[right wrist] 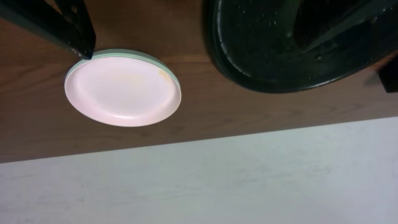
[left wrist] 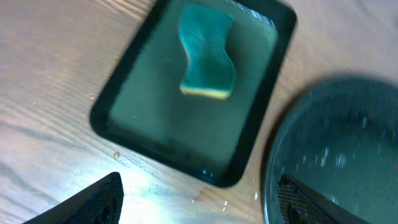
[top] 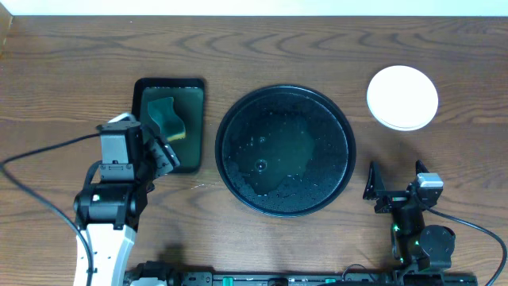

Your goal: Clean dirty plates on tray and stack at the side

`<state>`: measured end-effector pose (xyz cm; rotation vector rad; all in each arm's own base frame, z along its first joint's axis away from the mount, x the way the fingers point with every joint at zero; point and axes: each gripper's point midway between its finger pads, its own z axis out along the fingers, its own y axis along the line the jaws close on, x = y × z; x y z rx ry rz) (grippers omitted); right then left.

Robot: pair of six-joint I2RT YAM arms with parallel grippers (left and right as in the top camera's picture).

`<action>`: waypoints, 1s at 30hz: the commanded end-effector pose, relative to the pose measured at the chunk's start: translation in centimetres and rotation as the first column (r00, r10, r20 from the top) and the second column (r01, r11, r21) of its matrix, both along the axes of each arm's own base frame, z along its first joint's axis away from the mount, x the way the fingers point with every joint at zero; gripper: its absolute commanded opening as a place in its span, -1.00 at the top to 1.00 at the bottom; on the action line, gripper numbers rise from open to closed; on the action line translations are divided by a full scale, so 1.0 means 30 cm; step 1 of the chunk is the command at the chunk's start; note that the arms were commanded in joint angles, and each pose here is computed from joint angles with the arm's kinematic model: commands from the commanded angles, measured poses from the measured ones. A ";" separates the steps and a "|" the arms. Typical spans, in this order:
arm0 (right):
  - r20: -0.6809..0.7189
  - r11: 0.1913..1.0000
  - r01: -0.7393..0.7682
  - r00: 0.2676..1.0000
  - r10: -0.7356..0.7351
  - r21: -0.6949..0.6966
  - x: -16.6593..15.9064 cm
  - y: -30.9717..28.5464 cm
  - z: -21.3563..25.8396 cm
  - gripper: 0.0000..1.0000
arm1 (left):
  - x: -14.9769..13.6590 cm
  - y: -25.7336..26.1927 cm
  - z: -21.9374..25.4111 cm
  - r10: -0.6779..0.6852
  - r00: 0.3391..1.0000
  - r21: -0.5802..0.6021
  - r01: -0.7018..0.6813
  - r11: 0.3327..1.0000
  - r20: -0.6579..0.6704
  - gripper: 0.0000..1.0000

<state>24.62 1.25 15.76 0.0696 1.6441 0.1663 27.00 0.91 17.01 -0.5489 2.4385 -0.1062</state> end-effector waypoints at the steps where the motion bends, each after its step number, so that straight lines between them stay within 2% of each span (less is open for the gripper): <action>1: 0.000 1.000 0.018 1.000 -0.018 -0.019 0.000 -0.013 -0.002 -0.98 | -0.015 -0.039 -0.024 -0.184 0.982 0.045 0.186 0.982 -0.036 -0.59; 8: 0.000 1.000 0.018 1.000 -0.018 -0.019 0.000 -0.013 -0.002 -0.98 | -0.121 -0.038 -0.020 -0.187 0.980 0.068 0.183 0.981 0.067 -0.59; 12: 0.000 1.000 0.018 1.000 -0.018 -0.019 0.000 -0.013 -0.002 -0.98 | -0.199 -0.024 -0.007 -0.186 0.963 0.107 0.167 0.980 0.197 -0.59; 15: 0.000 1.000 0.018 1.000 -0.018 -0.019 0.000 -0.013 -0.002 -0.99 | -0.220 -0.025 0.003 -0.229 0.933 0.168 0.188 0.968 0.276 -0.59; 24: 0.000 1.000 0.018 1.000 -0.018 -0.019 0.000 -0.013 -0.002 -0.99 | -0.140 -0.023 -0.016 -0.256 0.805 0.253 0.136 0.958 0.536 -0.58; 30: 0.000 1.000 0.018 1.000 -0.018 -0.019 0.000 -0.013 -0.002 -0.99 | -0.103 -0.022 -0.032 -0.258 0.723 0.272 0.100 0.957 0.641 -0.58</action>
